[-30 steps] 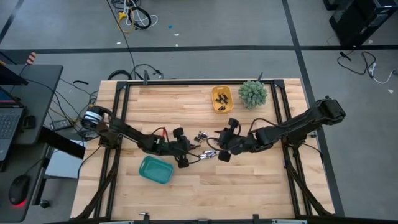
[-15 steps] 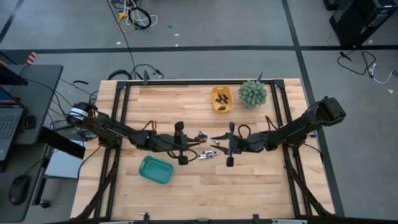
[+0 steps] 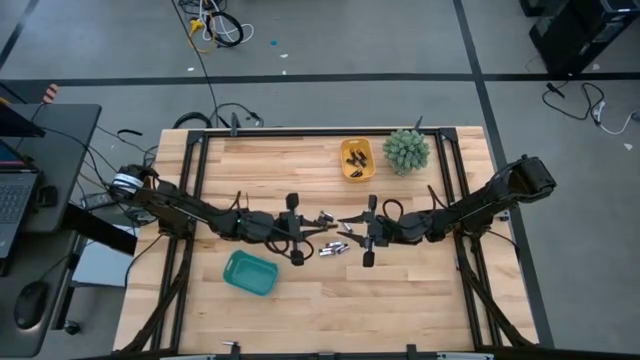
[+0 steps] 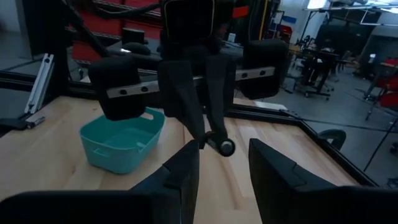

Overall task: Sort batteries
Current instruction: Put the black battery into the yellow bin

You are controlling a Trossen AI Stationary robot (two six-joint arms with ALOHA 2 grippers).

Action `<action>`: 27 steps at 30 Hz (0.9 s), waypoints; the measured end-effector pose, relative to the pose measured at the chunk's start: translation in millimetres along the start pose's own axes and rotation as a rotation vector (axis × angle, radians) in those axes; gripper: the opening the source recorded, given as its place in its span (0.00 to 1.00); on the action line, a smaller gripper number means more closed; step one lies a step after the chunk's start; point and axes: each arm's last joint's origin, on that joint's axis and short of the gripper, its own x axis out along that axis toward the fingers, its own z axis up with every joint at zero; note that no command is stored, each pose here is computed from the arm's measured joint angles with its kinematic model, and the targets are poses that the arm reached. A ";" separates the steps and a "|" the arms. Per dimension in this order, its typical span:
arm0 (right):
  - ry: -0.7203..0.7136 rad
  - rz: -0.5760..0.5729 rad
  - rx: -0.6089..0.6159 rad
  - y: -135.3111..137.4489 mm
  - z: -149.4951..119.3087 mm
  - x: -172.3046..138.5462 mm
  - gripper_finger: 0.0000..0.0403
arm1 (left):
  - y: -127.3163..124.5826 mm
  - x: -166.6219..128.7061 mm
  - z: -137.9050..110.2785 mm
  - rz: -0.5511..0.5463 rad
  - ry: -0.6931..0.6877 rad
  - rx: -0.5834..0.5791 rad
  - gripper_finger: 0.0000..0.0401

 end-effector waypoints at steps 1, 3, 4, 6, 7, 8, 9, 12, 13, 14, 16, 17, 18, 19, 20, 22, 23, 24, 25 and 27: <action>-0.004 -0.001 -0.003 -0.1 0.4 0.0 0.31 | 0.9 0.3 -0.2 0.003 0.001 0.000 0.01; -0.014 -0.003 -0.004 -0.2 1.4 0.0 0.31 | 2.8 1.0 -0.7 0.009 0.003 -0.001 0.01; -0.014 -0.003 -0.004 -0.4 1.4 0.1 0.31 | 4.1 1.5 -0.7 0.014 0.002 -0.003 0.01; -0.012 -0.011 -0.004 -1.7 1.2 0.5 0.31 | 6.6 2.3 -1.0 0.022 0.002 -0.005 0.01; -0.012 -0.014 -0.003 -2.4 1.1 0.8 0.31 | 7.9 2.8 -1.3 0.026 0.003 -0.005 0.01; -0.011 -0.018 -0.001 -3.5 0.9 1.2 0.31 | 8.9 3.1 -1.5 0.029 0.004 -0.006 0.01; -0.010 -0.022 0.002 -4.6 0.7 1.7 0.31 | 10.1 3.5 -1.7 0.034 0.004 -0.006 0.01; -0.009 -0.031 0.004 -7.0 0.4 2.6 0.31 | 12.3 4.2 -0.9 0.036 -0.008 -0.010 0.01; -0.008 -0.035 0.005 -8.0 0.2 3.0 0.31 | 12.5 4.2 -0.3 0.032 -0.015 -0.013 0.01; -0.007 -0.037 0.005 -8.7 0.1 3.3 0.31 | 12.6 4.3 0.2 0.028 -0.021 -0.014 0.01; -0.006 -0.042 0.008 -10.1 -0.2 3.8 0.31 | 12.8 4.3 1.5 0.025 -0.034 -0.013 0.01; -0.007 -0.043 0.009 -10.4 -0.1 3.9 0.31 | 12.8 4.3 1.6 0.025 -0.035 -0.010 0.01; -0.010 -0.044 0.010 -10.5 0.2 3.9 0.32 | 12.8 4.3 1.6 0.025 -0.035 -0.004 0.01; -0.013 -0.045 0.011 -10.7 0.5 3.9 0.31 | 12.8 4.3 1.6 0.025 -0.035 0.001 0.01; -0.019 -0.046 0.012 -10.8 1.1 3.9 0.31 | 12.8 4.3 1.6 0.026 -0.035 0.003 0.01; -0.025 -0.049 0.014 -11.6 1.9 4.3 0.31 | 12.8 4.3 1.6 0.025 -0.034 0.004 0.01; -0.026 -0.050 0.015 -12.1 2.3 4.7 0.31 | 12.8 4.3 1.6 0.025 -0.034 0.004 0.01; -0.027 -0.050 0.016 -12.6 3.0 5.4 0.31 | 12.8 4.3 1.7 0.026 -0.036 0.005 0.01; -0.031 -0.052 0.017 -13.5 3.8 6.2 0.31 | 12.9 4.3 2.0 0.026 -0.038 0.005 0.01; -0.036 -0.048 0.016 -15.2 5.1 7.5 0.31 | 13.1 4.3 3.1 0.029 -0.049 0.005 0.01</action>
